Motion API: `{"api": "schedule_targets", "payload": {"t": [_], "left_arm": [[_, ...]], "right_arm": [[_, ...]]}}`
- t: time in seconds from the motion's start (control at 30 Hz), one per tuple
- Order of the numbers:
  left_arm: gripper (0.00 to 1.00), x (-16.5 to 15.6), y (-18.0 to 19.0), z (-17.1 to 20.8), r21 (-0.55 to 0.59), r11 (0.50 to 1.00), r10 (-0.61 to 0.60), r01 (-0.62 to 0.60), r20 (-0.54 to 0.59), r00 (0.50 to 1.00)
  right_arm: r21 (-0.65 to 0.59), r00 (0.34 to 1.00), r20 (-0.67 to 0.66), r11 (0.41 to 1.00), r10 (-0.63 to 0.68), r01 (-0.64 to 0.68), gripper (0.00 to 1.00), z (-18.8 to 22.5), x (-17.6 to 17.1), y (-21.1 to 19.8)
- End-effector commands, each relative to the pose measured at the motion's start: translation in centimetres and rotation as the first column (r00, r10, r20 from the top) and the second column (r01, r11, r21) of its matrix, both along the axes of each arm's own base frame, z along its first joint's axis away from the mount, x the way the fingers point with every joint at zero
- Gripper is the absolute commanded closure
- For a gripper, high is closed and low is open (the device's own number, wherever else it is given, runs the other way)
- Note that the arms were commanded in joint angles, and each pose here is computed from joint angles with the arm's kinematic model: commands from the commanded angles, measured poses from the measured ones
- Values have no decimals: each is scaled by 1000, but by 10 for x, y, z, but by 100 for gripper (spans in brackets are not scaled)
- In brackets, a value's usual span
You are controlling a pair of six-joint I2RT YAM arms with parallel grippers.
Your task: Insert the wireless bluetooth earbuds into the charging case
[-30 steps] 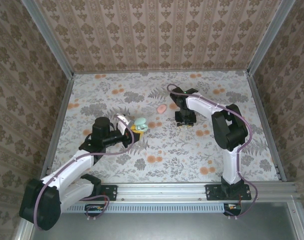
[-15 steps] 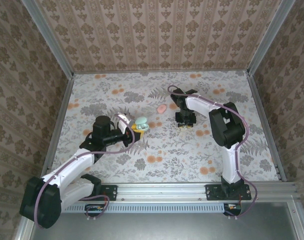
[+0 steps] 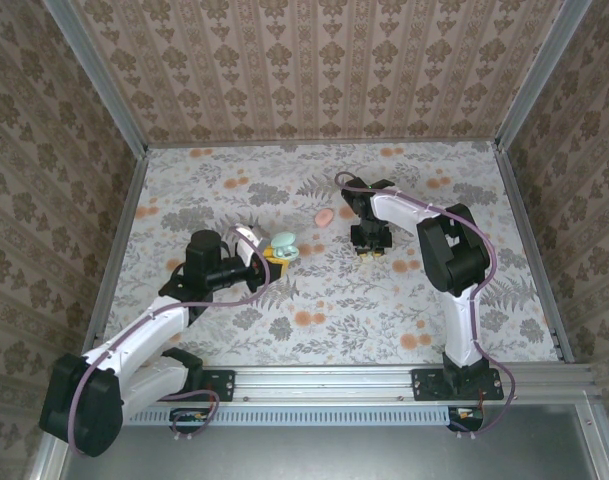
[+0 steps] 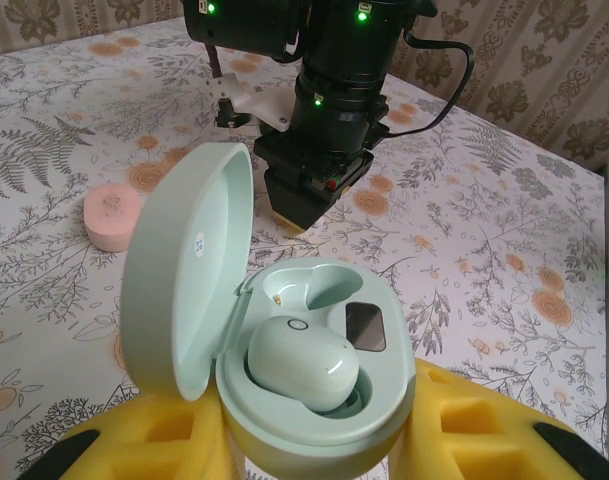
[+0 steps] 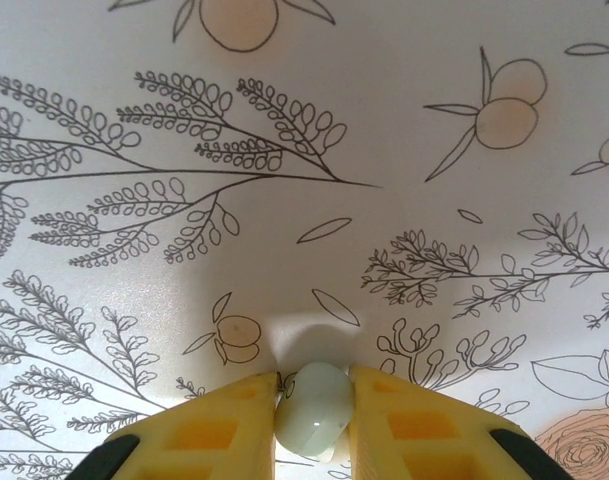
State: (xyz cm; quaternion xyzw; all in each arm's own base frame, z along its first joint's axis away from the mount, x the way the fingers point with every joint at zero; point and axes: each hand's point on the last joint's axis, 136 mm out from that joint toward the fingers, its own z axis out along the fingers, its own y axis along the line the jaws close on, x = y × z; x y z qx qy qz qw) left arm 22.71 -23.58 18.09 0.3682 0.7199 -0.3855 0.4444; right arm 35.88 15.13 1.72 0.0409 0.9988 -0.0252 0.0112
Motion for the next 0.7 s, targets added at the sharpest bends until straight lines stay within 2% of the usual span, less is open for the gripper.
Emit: {"api": "schedule_targets", "payload": {"t": [0.0, 0.2, 0.37, 0.5, 0.67], "left_arm": [[87, 2, -3, 20, -21, 999, -30, 32, 60, 998], [87, -4, -9, 31, -38, 995, -91, 93, 59, 994], [87, -7, -15, 37, -67, 988, -132, 136, 65, 989], [86, -12, -19, 38, -81, 981, -171, 177, 74, 983], [85, -20, -26, 47, -114, 964, -229, 241, 109, 967]], "right_arm": [[65, 999, 43, 998, 25, -28, 79, 17, -2, 6], [206, 968, 236, 969, 89, -139, 81, 89, -21, 18], [296, 881, 450, 906, 147, -302, 85, 165, -43, 36], [417, 788, 591, 771, 173, -482, 85, 226, -67, 70], [511, 709, 665, 549, 235, -662, 85, 274, -101, 116]]}}
